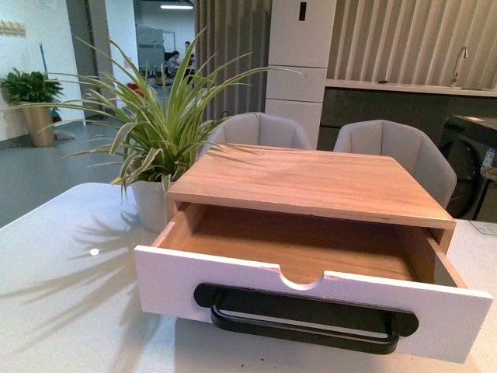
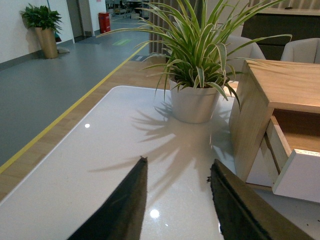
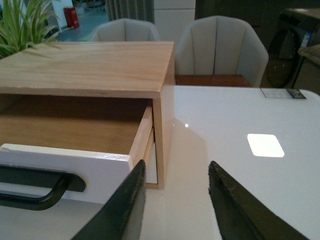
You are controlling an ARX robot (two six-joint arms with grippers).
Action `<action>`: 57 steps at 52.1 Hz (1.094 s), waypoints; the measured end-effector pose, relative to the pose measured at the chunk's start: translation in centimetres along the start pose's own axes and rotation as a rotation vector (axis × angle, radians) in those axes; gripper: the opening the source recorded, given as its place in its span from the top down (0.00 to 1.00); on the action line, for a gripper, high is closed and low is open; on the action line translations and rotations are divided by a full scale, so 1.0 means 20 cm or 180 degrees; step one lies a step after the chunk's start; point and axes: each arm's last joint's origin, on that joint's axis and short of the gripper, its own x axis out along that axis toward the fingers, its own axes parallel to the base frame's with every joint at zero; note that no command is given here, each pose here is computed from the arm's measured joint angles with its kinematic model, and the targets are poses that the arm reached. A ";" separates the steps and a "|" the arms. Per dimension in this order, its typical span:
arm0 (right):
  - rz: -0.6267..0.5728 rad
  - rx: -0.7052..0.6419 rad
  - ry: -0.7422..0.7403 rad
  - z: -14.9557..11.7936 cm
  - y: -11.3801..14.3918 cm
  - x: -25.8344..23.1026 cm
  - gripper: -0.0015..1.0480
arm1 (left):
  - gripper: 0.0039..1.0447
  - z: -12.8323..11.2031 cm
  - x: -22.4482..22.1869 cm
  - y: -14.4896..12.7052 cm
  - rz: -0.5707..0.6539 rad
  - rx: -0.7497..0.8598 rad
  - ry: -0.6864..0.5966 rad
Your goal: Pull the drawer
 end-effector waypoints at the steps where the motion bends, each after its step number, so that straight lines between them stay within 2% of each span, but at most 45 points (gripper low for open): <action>1: -0.0006 0.0004 -0.0033 -0.01 0.00 -0.01 0.70 | 0.71 0.00 -0.01 0.00 0.0000 0.0002 0.0000; 8: -0.0010 -0.0003 0.0027 -0.04 -0.03 -0.04 0.91 | 0.93 -0.02 -0.04 0.00 0.0000 0.0005 -0.0004; 11: 0.0061 -0.0013 0.0008 -0.03 -0.04 -0.06 0.98 | 0.97 -0.03 -0.06 0.00 0.0000 0.0006 0.0002; 23: -0.0014 -0.0007 -0.0042 -0.01 -0.08 -0.10 0.98 | 0.97 -0.08 -0.10 0.00 0.0000 0.0015 -0.0034; 57: -0.0018 -0.0007 -0.0080 0.01 -0.08 -0.21 0.98 | 0.97 -0.07 -0.20 0.00 -0.0001 0.0016 -0.0061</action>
